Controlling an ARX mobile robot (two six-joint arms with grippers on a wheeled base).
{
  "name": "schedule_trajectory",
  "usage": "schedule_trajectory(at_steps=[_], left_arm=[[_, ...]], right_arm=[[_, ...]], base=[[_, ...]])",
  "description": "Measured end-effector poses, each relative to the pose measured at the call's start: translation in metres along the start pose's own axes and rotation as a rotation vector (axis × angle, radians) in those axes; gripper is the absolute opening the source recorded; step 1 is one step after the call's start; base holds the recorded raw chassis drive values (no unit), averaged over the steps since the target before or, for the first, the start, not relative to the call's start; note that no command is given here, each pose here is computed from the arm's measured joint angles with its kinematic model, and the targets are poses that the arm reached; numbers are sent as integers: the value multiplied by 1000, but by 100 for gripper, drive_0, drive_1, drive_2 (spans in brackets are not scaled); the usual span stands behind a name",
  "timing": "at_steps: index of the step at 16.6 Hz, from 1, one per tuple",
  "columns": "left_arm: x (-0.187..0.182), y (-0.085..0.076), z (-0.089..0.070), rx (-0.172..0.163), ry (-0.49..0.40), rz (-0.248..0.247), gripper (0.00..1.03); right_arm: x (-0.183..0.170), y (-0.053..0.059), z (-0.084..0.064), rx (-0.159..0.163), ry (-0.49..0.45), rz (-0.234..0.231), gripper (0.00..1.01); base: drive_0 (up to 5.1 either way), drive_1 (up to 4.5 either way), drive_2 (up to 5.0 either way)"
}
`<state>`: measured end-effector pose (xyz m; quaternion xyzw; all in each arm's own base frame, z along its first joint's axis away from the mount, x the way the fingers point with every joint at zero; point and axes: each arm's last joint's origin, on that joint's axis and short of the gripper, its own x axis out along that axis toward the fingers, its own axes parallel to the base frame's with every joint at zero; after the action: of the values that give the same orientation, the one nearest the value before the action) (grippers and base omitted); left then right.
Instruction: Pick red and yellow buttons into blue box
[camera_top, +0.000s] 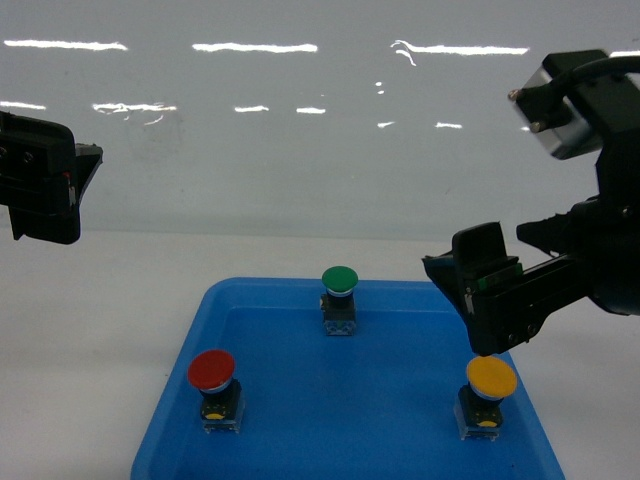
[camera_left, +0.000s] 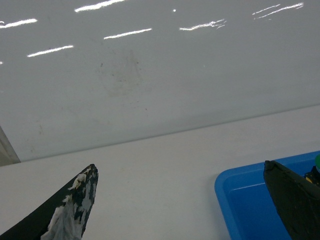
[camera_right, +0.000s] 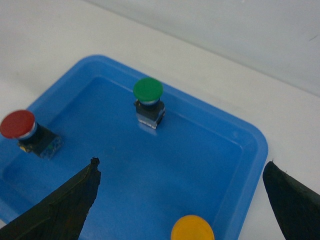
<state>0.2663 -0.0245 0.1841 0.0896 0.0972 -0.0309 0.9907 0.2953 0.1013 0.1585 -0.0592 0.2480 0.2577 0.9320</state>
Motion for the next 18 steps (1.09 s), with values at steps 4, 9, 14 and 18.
schedule_trajectory(at_steps=[4,9,14,18], left_arm=[[0,0,0,0,0,0,98],[0,0,0,0,0,0,98],[0,0,0,0,0,0,98],[0,0,0,0,0,0,98]], right_arm=[[24,3,-19,-40,111,47,98],[49,-2,-38,-103,199,55,98],[61,-8,-49,-147,229,24,98],[69,-12,-64,-161,283,15,98]], base=[[0,0,0],[0,0,0],[0,0,0],[0,0,0]])
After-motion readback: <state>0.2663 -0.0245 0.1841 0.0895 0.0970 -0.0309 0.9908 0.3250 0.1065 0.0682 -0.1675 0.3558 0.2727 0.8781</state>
